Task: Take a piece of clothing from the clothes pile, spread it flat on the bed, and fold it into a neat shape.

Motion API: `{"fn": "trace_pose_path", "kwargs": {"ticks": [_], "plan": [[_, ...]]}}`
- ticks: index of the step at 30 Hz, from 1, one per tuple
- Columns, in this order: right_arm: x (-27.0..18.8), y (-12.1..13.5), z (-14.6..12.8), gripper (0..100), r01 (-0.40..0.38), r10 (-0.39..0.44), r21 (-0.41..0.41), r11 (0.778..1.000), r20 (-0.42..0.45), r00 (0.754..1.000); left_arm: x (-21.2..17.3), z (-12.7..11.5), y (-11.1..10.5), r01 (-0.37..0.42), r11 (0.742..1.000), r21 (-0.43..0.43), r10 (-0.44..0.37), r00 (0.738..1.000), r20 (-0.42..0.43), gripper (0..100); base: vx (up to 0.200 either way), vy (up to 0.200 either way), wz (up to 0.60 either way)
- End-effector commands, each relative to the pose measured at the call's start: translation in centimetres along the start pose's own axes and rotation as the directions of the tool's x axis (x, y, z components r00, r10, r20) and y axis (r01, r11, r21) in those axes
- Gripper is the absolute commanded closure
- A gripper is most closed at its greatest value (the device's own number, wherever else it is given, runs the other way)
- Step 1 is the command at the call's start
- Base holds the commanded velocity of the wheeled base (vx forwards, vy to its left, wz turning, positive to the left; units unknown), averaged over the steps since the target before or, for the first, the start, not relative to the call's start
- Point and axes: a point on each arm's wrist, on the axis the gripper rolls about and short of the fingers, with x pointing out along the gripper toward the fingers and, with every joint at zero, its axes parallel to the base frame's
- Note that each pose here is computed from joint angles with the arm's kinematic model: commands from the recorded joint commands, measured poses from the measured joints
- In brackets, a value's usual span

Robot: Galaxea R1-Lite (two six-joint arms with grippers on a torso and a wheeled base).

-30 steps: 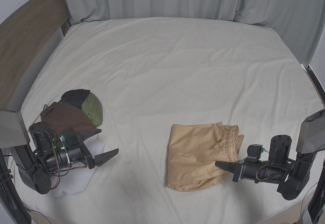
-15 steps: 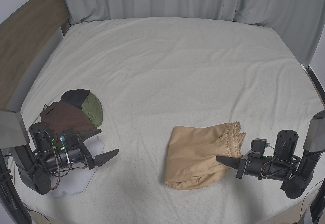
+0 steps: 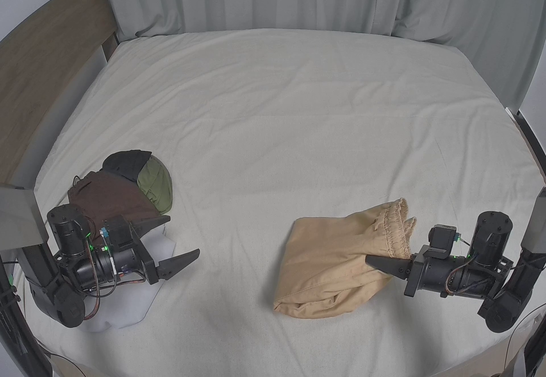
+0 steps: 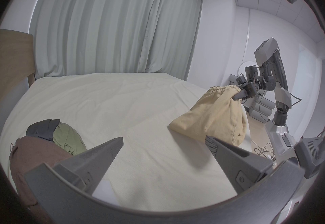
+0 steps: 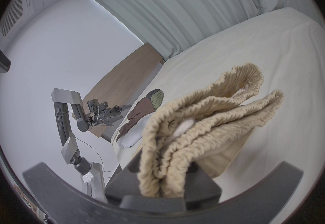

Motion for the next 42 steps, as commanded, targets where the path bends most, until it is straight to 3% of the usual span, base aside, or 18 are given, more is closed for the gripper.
{"fn": "trace_pose_path", "kwargs": {"ticks": [1,17,32,42], "plan": [[-0.1,0.3,0.4,100,-0.010,0.010,-0.013,1.000,0.019,1.000,0.0,0.1,0.0,0.000,1.000,0.002,0.000,1.000,0.002,0,0.000,0.000,0.00],[0.3,1.0,2.5,100,-0.046,0.053,-0.073,0.996,0.100,0.994,-0.1,0.1,-0.1,0.001,1.000,0.002,-0.001,1.000,0.003,0,0.000,0.000,0.00],[3.1,1.0,6.8,100,-0.137,0.163,-0.132,0.982,0.219,0.962,-0.1,0.2,0.0,0.001,1.000,0.005,-0.001,1.000,0.006,0,0.000,0.000,0.00],[4.1,0.6,7.4,100,-0.140,0.172,-0.145,0.979,0.236,0.957,-0.1,0.2,0.0,0.001,1.000,0.005,-0.001,1.000,0.006,0,0.000,0.000,0.00]]}}
